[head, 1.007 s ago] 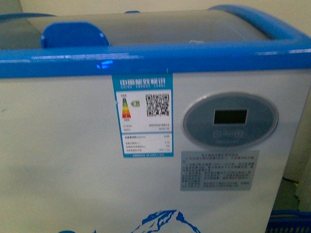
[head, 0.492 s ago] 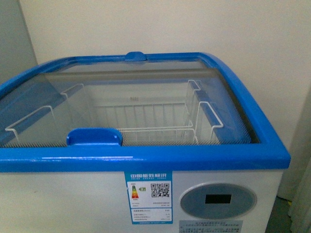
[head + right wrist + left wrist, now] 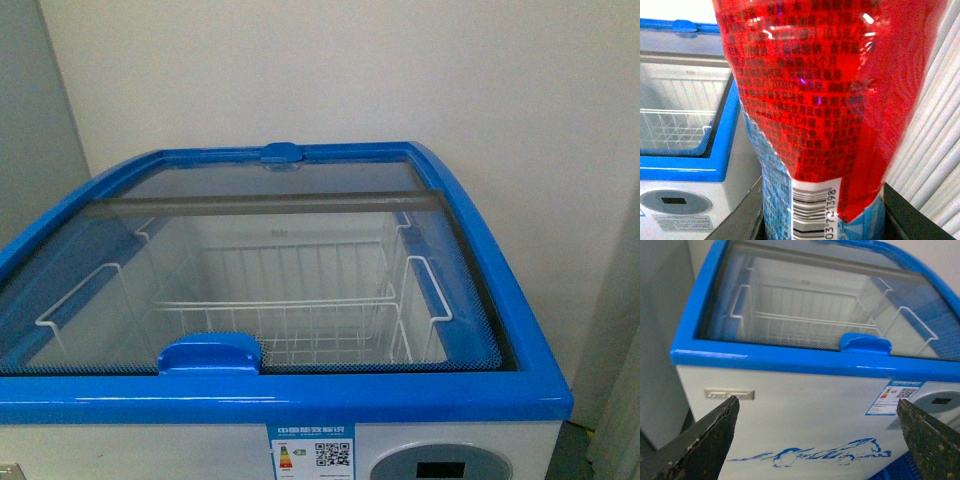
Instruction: Put drink in fridge
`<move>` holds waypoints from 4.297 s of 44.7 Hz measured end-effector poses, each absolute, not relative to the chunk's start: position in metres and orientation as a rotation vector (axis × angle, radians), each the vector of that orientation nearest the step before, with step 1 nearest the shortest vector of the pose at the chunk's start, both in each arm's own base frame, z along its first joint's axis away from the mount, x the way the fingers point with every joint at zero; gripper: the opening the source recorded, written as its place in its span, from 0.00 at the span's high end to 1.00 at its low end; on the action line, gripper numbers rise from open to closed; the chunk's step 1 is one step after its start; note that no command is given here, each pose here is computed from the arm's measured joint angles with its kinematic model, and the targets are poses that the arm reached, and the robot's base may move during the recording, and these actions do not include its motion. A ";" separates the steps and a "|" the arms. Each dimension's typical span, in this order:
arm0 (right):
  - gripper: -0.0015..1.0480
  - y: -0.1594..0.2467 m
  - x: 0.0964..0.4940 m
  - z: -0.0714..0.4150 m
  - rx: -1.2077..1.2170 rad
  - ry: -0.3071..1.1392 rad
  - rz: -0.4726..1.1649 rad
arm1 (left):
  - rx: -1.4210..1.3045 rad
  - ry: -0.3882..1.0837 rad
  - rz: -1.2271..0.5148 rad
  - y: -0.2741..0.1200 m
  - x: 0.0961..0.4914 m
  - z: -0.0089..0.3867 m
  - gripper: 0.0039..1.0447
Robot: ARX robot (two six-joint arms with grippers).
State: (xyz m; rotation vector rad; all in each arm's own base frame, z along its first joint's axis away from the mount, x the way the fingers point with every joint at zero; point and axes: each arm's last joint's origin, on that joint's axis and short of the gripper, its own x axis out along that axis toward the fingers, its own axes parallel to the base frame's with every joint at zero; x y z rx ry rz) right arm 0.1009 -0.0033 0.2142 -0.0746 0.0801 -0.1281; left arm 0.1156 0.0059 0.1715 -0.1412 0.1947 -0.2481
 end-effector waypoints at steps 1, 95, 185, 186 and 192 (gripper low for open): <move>0.63 -0.003 0.101 0.214 -0.075 0.080 -0.129 | -0.129 0.187 -0.261 0.007 0.119 0.174 0.08; 0.63 -0.003 0.101 0.214 -0.074 0.080 -0.130 | 0.949 -0.031 -0.736 -0.048 0.438 0.171 0.08; 0.63 0.121 0.308 0.261 -1.349 0.229 0.707 | -0.010 0.015 -0.002 0.000 0.099 0.175 0.98; 0.63 0.130 0.316 0.260 -1.354 0.217 0.702 | -0.010 0.007 -0.002 0.000 0.099 0.176 0.98; 0.63 0.162 0.348 0.247 -1.372 0.212 0.732 | -0.010 -0.005 -0.002 0.000 0.097 0.168 0.98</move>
